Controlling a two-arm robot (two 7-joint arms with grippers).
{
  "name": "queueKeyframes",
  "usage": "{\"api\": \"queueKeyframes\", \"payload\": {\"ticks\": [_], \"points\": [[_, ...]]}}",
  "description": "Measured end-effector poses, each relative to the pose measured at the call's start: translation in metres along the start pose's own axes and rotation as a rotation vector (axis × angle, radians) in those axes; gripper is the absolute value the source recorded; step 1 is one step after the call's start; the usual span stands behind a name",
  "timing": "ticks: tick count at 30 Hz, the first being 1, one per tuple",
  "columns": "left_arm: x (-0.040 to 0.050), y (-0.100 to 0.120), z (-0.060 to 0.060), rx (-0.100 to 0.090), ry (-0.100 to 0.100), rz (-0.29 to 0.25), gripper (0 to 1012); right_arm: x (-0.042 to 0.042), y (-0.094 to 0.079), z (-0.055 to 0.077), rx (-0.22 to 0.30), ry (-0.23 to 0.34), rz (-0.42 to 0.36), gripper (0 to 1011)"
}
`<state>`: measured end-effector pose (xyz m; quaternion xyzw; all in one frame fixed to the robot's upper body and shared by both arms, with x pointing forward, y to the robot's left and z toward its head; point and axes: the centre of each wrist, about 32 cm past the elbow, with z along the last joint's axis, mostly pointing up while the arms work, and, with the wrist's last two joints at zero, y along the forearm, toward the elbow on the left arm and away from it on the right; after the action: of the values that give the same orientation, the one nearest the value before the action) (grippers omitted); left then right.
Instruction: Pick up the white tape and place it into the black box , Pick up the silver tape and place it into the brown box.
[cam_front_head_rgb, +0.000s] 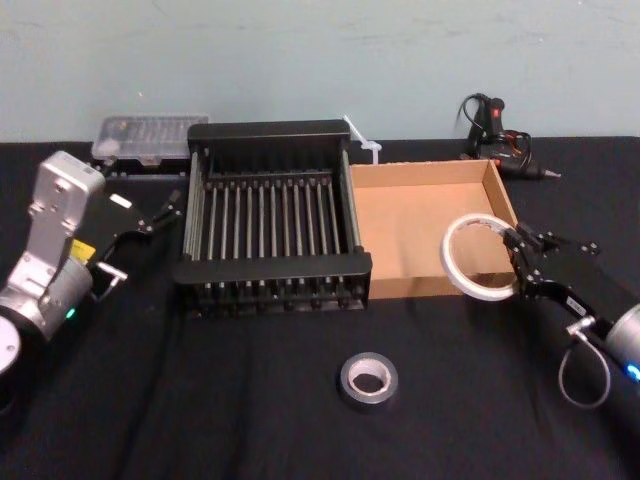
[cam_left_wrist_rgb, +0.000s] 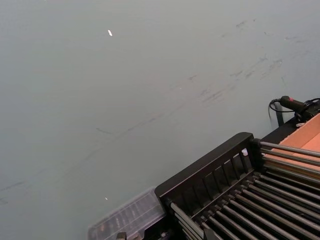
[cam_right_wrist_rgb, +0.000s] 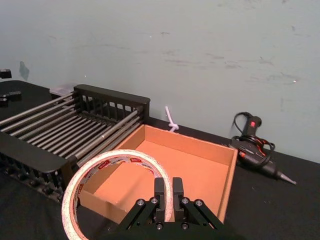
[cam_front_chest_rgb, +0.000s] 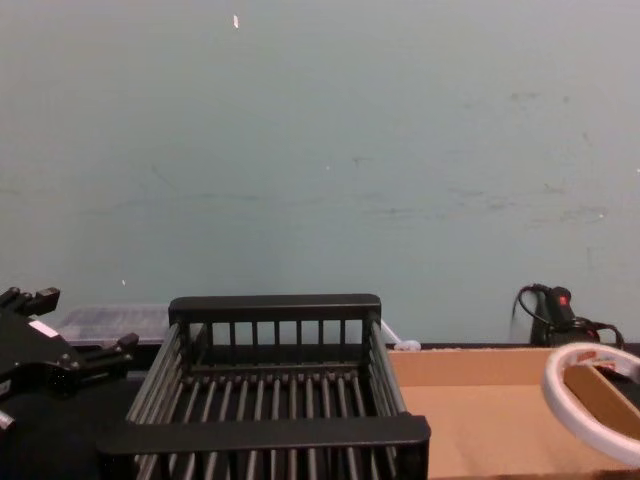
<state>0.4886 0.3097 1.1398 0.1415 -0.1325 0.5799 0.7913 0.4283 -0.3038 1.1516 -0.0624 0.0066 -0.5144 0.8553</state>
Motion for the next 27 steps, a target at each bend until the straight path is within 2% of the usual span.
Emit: {"api": "queueKeyframes", "payload": {"ticks": [9,27], "points": [[0.0,0.0,0.0,0.0,0.0,0.0,1001,-0.0012,0.019,0.006,0.008,-0.004,0.013,99],[0.0,0.0,0.0,0.0,0.0,0.0,1001,-0.0104,0.058,0.015,0.02,-0.044,0.057,99]]}}
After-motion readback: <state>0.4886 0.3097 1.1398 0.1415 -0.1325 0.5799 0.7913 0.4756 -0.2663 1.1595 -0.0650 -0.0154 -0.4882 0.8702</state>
